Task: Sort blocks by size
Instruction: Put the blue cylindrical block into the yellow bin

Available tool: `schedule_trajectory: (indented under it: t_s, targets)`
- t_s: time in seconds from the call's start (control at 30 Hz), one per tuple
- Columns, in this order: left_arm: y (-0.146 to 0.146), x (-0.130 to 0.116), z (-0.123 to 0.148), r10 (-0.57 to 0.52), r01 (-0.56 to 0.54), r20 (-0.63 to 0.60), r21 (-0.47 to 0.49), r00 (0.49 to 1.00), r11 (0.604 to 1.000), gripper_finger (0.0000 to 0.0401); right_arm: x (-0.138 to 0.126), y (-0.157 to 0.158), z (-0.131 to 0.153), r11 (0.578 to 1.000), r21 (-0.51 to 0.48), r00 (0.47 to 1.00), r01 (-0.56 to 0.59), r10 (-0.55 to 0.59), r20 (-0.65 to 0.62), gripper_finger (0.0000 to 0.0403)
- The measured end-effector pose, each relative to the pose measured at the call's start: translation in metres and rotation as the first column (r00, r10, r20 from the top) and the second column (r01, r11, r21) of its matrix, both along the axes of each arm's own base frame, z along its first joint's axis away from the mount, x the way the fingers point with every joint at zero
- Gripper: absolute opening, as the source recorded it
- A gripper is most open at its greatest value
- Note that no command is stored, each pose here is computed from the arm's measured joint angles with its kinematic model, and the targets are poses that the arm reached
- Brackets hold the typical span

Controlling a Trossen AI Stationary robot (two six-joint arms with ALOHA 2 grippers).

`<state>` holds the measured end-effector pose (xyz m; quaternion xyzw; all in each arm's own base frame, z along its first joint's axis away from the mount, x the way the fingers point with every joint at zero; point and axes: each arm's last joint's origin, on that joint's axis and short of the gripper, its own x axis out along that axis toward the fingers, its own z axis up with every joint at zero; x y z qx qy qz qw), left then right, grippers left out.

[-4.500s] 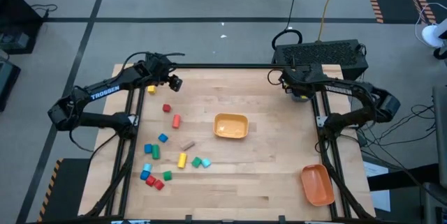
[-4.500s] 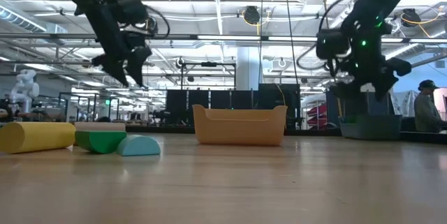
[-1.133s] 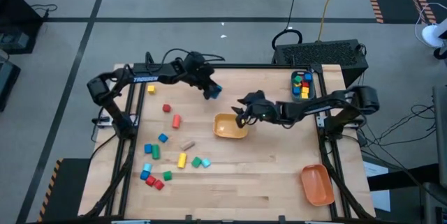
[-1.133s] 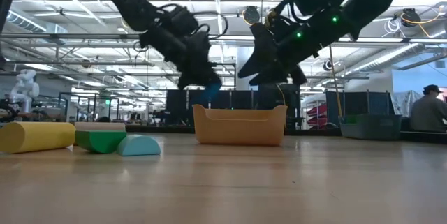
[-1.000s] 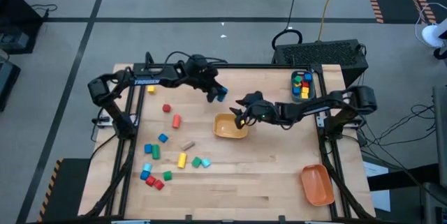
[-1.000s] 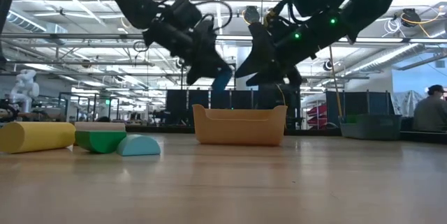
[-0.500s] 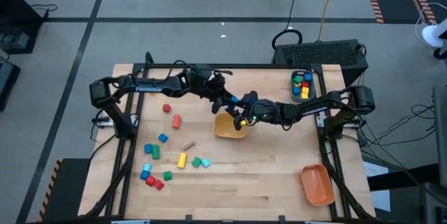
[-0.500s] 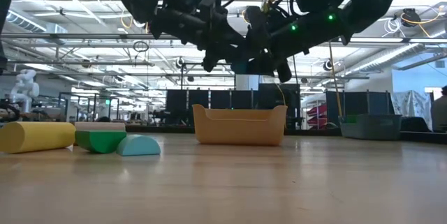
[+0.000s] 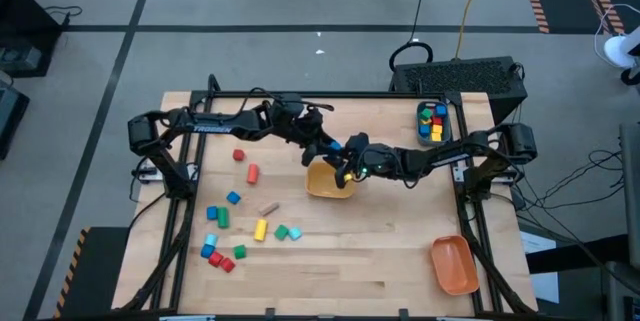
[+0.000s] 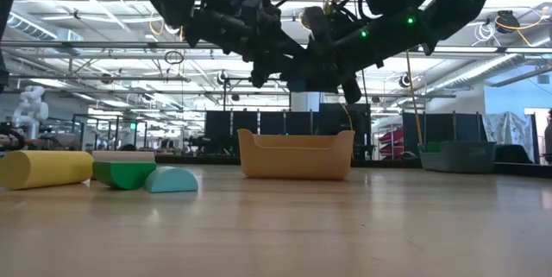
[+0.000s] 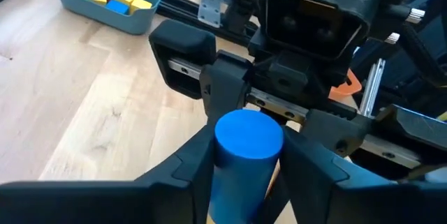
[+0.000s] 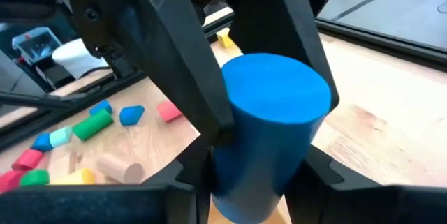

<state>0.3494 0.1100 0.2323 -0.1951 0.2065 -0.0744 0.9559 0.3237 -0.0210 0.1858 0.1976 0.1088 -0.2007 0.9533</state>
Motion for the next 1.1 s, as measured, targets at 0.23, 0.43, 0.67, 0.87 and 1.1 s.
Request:
schedule_trajectory:
  t_s: [0.23, 0.43, 0.67, 0.87, 1.1]
  targets:
    - [0.001, -0.008, 0.007, -0.034, 0.033, -0.011, -0.030, 0.999, 0.999, 0.0195, -0.001, 0.009, -0.006, 0.997, -0.038, 0.994, -0.067, 0.064, -0.084, 0.0113]
    - [0.003, -0.035, 0.034, -0.037, 0.037, -0.024, 0.005, 0.999, 0.999, 0.0198, -0.004, 0.024, -0.012, 0.987, -0.040, 0.976, -0.153, 0.145, -0.164, 0.0113]
    - [-0.014, -0.076, 0.044, 0.109, -0.058, -0.252, 0.202, 0.962, 0.978, 0.0199, -0.006, 0.035, -0.020, 0.985, -0.045, 0.963, -0.165, 0.151, -0.223, 0.0113]
    - [-0.032, -0.099, 0.034, 0.132, -0.069, -0.328, 0.196, 0.935, 0.978, 0.0200, -0.002, 0.037, -0.044, 0.988, -0.024, 0.946, -0.154, 0.140, -0.294, 0.0122]
    - [-0.047, -0.110, 0.023, 0.142, -0.072, -0.373, 0.195, 0.917, 0.978, 0.0200, 0.000, 0.035, -0.052, 0.993, -0.022, 0.947, -0.118, 0.106, -0.305, 0.0139]
